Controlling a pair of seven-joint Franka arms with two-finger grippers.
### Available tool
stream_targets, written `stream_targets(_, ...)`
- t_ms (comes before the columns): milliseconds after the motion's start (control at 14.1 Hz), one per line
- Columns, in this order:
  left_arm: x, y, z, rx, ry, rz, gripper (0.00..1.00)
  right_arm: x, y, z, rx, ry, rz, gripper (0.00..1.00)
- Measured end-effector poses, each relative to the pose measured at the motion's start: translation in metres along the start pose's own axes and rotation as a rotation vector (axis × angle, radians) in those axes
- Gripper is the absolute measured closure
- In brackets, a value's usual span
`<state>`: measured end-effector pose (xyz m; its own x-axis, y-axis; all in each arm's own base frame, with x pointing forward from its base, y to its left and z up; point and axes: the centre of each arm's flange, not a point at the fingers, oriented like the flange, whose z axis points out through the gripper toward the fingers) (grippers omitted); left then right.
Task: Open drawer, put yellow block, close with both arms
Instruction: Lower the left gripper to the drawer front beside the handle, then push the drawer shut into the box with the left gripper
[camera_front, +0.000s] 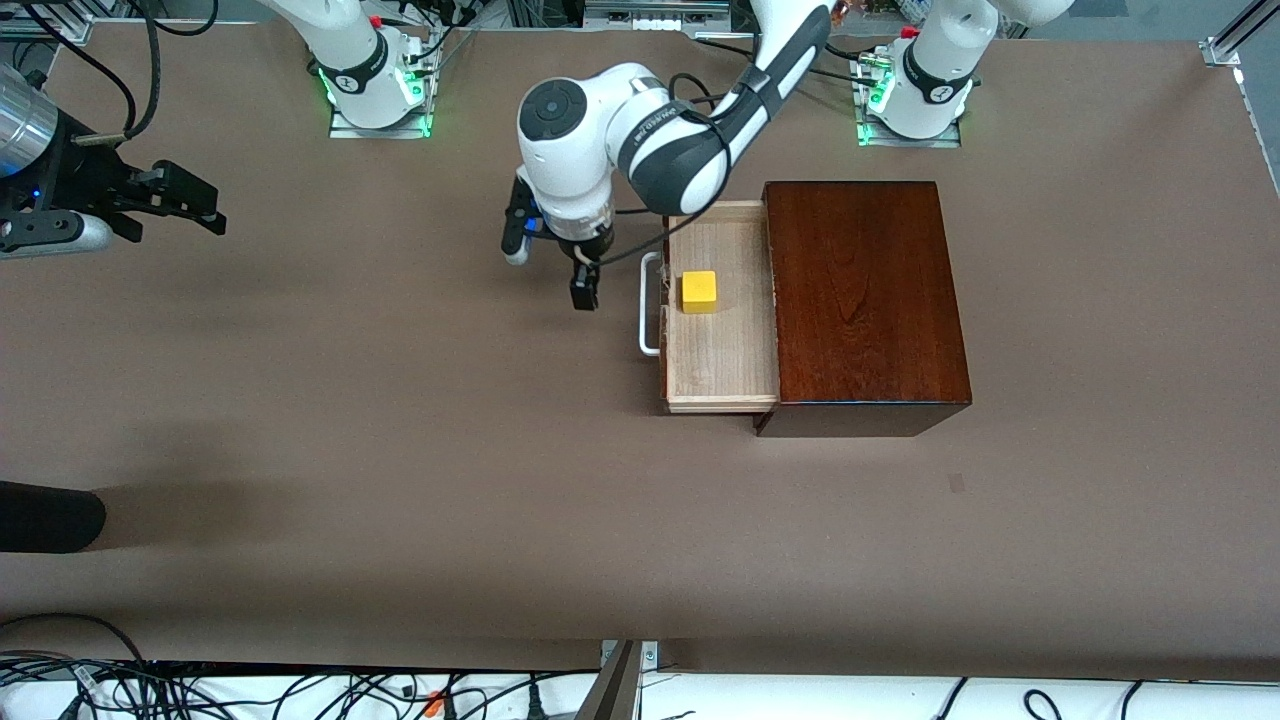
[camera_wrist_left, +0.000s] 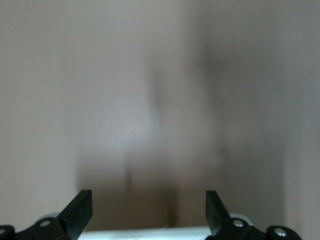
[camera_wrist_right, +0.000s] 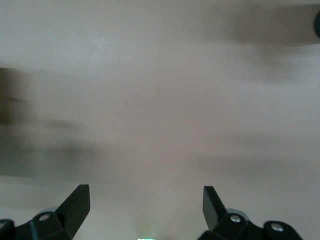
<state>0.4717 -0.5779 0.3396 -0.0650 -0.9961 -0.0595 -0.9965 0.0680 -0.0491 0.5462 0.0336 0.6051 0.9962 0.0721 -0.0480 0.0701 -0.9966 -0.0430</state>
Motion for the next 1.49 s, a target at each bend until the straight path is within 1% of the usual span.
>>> stream_targets(142,-0.012,-0.009,0.005,0.000,-0.027,-0.011,0.00,0.003,0.000,-0.003,-0.014,0.007,-0.001,0.00)
stream_targets(637,-0.024,0.001,0.030,-0.074,-0.122,-0.014,0.00,0.008,0.004,-0.005,-0.020,0.013,0.007,0.00)
stream_targets(850,-0.032,-0.004,0.032,-0.084,-0.148,-0.024,0.00,0.009,0.004,-0.007,-0.020,0.018,0.008,0.00)
stream_targets(991,-0.039,-0.008,0.031,-0.070,-0.184,-0.020,0.00,0.009,0.005,-0.008,-0.020,0.022,0.010,0.00)
stream_targets(1487,-0.055,-0.021,0.028,-0.069,-0.198,-0.055,0.00,0.008,0.015,-0.013,-0.020,0.031,0.028,0.00)
